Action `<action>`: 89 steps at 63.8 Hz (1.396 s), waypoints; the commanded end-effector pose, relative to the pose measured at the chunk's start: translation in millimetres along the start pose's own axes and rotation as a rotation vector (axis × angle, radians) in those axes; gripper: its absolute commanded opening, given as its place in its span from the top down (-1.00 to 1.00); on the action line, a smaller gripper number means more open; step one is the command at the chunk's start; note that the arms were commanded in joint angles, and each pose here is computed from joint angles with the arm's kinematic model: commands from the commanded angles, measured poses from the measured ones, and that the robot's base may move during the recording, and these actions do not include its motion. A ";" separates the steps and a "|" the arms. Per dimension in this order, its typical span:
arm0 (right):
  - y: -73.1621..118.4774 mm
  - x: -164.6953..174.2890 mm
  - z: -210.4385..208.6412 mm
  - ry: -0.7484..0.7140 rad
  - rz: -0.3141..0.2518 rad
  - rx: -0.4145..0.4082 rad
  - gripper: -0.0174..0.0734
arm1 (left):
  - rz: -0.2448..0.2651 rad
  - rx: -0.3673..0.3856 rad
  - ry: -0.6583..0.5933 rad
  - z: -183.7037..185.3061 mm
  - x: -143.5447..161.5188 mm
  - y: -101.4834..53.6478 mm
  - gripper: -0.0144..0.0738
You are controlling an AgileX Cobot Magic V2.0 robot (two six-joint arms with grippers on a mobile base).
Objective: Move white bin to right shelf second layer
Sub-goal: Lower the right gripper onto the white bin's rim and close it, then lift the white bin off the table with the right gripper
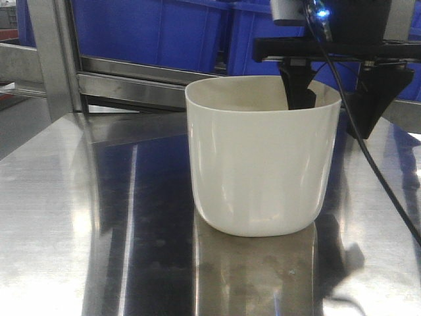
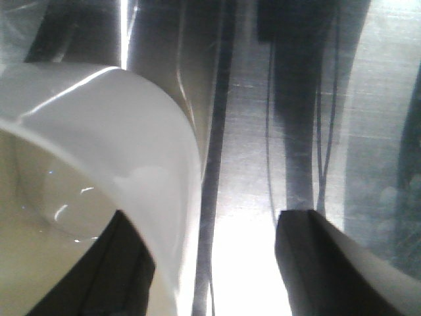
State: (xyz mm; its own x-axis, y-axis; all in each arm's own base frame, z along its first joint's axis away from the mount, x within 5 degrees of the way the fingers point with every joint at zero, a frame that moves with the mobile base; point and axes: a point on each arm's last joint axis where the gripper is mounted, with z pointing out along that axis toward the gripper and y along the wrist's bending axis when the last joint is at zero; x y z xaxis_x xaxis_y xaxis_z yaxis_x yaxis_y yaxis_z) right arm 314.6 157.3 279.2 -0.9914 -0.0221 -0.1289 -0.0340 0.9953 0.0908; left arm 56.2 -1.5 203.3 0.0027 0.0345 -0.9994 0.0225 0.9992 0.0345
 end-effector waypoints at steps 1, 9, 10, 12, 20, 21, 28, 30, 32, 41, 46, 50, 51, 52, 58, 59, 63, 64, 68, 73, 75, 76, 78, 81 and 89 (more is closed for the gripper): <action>-3.0 2.7 -32.0 -0.101 -0.002 -0.031 -0.50 | -0.009 -0.002 -0.064 0.2 3.9 0.1 0.48; -3.1 3.0 -33.2 -0.105 -0.002 -0.032 -0.50 | -0.009 -0.002 -0.064 0.2 3.9 0.1 0.48; -3.1 3.0 -33.2 -0.105 -0.002 -0.032 -0.50 | -0.009 -0.002 -0.064 0.2 3.9 0.1 0.48; -3.0 2.9 -33.2 -0.106 -0.002 -0.033 -0.50 | -0.009 -0.002 -0.064 0.2 3.9 0.1 0.48; 0.8 4.2 -33.1 -0.109 -0.013 -0.037 -0.50 | -0.009 -0.002 -0.064 0.2 3.9 0.1 0.48; 1.5 4.4 -33.1 -0.111 -0.016 -0.037 -0.50 | -0.009 -0.002 -0.064 0.2 3.9 0.1 0.48; 5.6 4.7 -33.2 -0.126 -0.029 -0.043 -0.50 | -0.009 -0.002 -0.064 0.2 3.9 0.1 0.48; 5.8 4.3 -33.3 -0.130 -0.029 -0.045 -0.49 | -0.009 -0.002 -0.064 0.2 3.9 0.1 0.48; 5.8 4.3 -33.2 -0.130 -0.029 -0.045 -0.48 | -0.009 -0.002 -0.064 0.2 3.9 0.1 0.48; 4.7 4.0 -33.2 -0.133 -0.032 -0.034 -0.27 | -0.009 -0.002 -0.064 0.2 3.9 0.1 0.48; 5.1 3.3 -33.4 -0.142 -0.033 -0.038 -0.15 | -0.009 -0.002 -0.064 0.2 3.9 0.1 0.48; 5.3 3.0 -33.4 -0.145 -0.033 -0.039 -0.05 | -0.009 -0.002 -0.064 0.2 3.9 0.1 0.48; 5.3 3.0 -33.4 -0.145 -0.033 -0.039 0.00 | -0.009 -0.002 -0.064 0.2 3.9 0.1 0.48; 5.3 3.0 -33.4 -0.145 -0.033 -0.039 0.03 | -0.009 -0.002 -0.064 0.2 3.9 0.1 0.48; 5.3 3.0 -33.4 -0.145 -0.033 -0.039 0.27 | -0.009 -0.002 -0.064 0.2 3.9 0.1 0.48; 5.3 2.9 -33.4 -0.146 -0.033 -0.040 0.31 | -0.009 -0.002 -0.064 0.2 3.9 0.1 0.48; 5.3 2.9 -33.4 -0.146 -0.033 -0.040 0.49 | -0.009 -0.002 -0.064 0.2 3.9 0.1 0.48; 5.3 2.9 -33.4 -0.146 -0.033 -0.040 0.50 | -0.009 -0.002 -0.064 0.2 3.9 0.1 0.48; 5.3 2.9 -33.4 -0.146 -0.033 -0.040 0.48 | -0.009 -0.002 -0.064 0.2 3.9 0.1 0.48; 4.5 4.8 -38.0 -0.155 -0.033 -0.044 0.49 | -0.009 -0.002 -0.064 0.2 3.9 0.1 0.48; 4.3 6.4 -41.5 -0.160 -0.031 -0.052 0.49 | -0.009 -0.002 -0.064 0.2 3.9 0.1 0.48; 3.3 7.7 -44.6 -0.168 -0.033 -0.050 0.49 | -0.009 -0.002 -0.064 0.2 3.9 0.1 0.48; 2.3 10.0 -49.2 -0.179 -0.033 -0.055 0.49 | -0.009 -0.002 -0.064 0.2 3.9 0.1 0.48; 0.1 14.9 -56.0 -0.194 -0.033 -0.062 0.49 | -0.009 -0.002 -0.064 0.2 3.9 0.1 0.48; -14.2 37.8 -67.4 -0.211 -0.034 -0.048 0.49 | -0.009 -0.002 -0.064 0.2 3.9 0.1 0.48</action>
State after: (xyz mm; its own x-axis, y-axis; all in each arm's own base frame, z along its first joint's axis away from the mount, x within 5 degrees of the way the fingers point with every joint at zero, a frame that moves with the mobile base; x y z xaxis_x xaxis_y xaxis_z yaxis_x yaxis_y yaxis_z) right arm 289.6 150.2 309.1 -0.9699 -0.0439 -0.2395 -0.0713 0.9917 0.1070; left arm 56.2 -1.5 203.3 0.0027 0.0345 -0.9994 0.0225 0.9992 0.0345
